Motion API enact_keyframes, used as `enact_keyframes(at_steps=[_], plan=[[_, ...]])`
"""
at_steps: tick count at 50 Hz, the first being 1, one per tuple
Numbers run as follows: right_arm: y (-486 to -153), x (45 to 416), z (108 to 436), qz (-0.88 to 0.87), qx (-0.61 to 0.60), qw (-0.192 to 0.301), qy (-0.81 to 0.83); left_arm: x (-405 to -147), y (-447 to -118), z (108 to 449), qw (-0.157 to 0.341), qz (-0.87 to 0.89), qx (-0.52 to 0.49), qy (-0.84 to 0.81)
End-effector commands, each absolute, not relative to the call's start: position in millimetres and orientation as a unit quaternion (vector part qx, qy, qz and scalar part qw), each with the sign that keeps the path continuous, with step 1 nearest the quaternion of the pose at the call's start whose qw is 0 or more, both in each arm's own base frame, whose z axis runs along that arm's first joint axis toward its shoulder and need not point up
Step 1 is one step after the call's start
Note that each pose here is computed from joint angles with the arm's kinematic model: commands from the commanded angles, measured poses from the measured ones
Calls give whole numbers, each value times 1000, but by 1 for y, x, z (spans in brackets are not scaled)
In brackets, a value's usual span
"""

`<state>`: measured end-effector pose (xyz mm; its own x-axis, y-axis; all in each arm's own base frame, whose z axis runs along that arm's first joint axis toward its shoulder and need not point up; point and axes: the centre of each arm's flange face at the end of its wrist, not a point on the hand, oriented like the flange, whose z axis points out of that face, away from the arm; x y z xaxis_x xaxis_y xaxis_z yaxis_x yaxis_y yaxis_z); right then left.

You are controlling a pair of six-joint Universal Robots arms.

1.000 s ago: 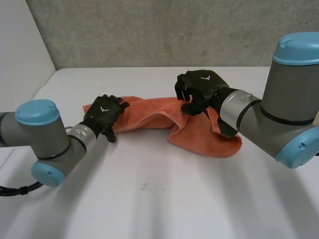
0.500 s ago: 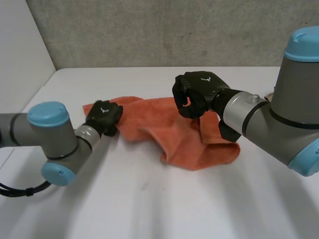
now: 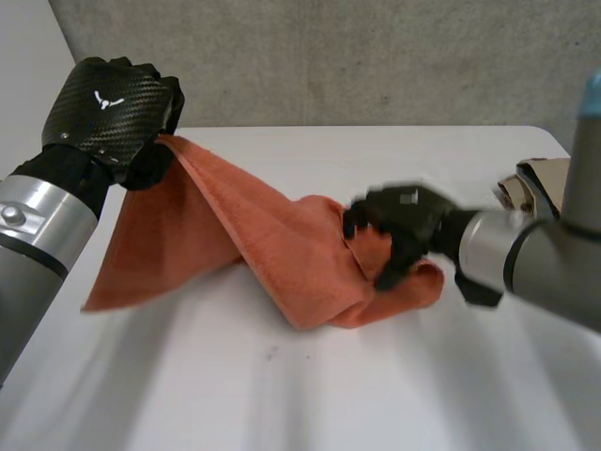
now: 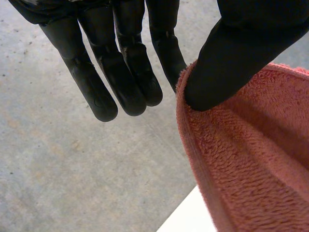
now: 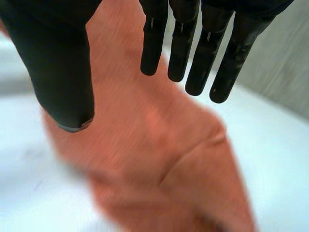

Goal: Fold the laundry.

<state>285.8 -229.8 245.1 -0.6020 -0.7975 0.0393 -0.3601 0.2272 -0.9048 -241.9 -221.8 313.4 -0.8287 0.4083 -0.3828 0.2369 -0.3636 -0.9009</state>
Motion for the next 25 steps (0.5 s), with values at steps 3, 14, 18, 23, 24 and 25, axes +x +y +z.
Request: enact_keyframes(at_steps=[3,14,18,23,24,25], plan=[[-208,276,178,-449,-361,234,783,-245,-212,315,59,762,-289,-576],[-210,282,150,-434,-177,352,810,-257,-179,336,87,774,-294,-554],[-224,294,141,-446,-181,355,802,-262,-170,338,97,775,-297,-550],[-225,319,129,-437,-203,366,796,-262,-167,343,95,780,-289,-546],[-225,327,127,-437,-209,369,793,-262,-167,345,95,782,-288,-544],[-226,330,127,-439,-211,371,791,-262,-167,346,95,782,-288,-544]])
